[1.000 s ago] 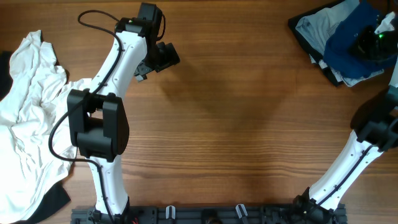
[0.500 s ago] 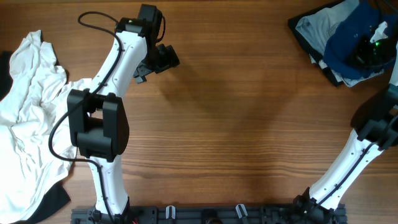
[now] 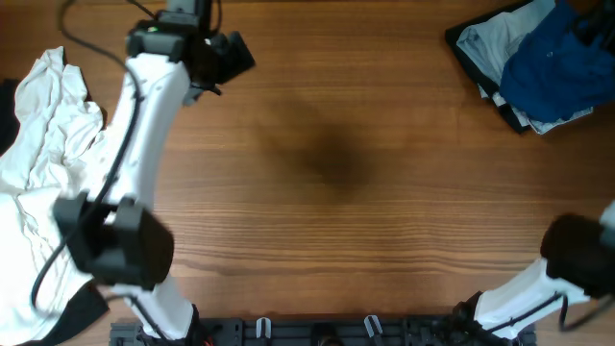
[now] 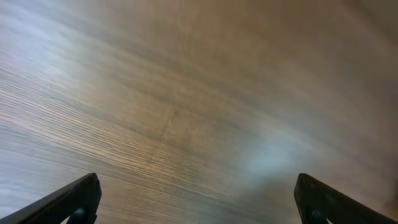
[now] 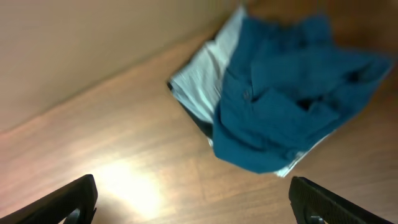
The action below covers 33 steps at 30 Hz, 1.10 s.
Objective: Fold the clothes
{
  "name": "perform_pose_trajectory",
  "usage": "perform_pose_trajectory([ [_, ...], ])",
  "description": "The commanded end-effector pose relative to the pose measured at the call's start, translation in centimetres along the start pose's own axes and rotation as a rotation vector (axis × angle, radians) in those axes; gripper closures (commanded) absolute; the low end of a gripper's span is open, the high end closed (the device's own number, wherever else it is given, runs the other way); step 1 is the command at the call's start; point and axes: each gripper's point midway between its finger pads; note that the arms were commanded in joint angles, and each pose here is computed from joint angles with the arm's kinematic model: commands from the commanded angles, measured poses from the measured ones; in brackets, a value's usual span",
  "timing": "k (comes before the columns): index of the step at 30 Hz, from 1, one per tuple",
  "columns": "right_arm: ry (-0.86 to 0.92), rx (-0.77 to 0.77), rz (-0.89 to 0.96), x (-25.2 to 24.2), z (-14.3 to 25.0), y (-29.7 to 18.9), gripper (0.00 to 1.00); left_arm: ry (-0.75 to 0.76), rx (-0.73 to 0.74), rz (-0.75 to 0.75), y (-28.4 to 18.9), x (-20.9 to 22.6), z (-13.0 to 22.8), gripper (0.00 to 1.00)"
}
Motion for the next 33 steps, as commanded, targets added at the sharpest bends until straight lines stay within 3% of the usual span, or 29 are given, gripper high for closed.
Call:
perform_pose_trajectory([
  [1, -0.025, -0.067, -0.01, 1.1, -0.8, -2.4, 0.0, -0.013, -0.197, -0.014, -6.9, 1.1, -2.5, 0.0],
  [9, -0.027, -0.071, -0.01, 1.3, -0.5, -3.2, 0.0, -0.036, -0.491, 0.153, -19.5, 0.4, -4.0, 0.0],
  [17, -0.028, -0.071, -0.01, 1.3, -0.5, -3.1, 0.0, -0.046, -0.631, 0.248, -27.4, 1.5, -2.3, 0.0],
  [22, -0.028, -0.071, -0.01, 1.3, -0.5, -3.1, 0.0, -0.047, -0.669, 0.272, -30.6, 2.7, -0.3, 0.0],
  [33, -0.028, -0.071, -0.01, 1.3, -0.5, -3.1, 0.0, -0.01, -0.684, 0.295, -31.8, 2.7, 0.4, 0.0],
])
Point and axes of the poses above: each gripper's point midway between its finger pads, its own y axis out along the fingers, its own x axis along the line the jaws close on, z = x × y, and after that the axes turned 4 degrees about y, right-handed
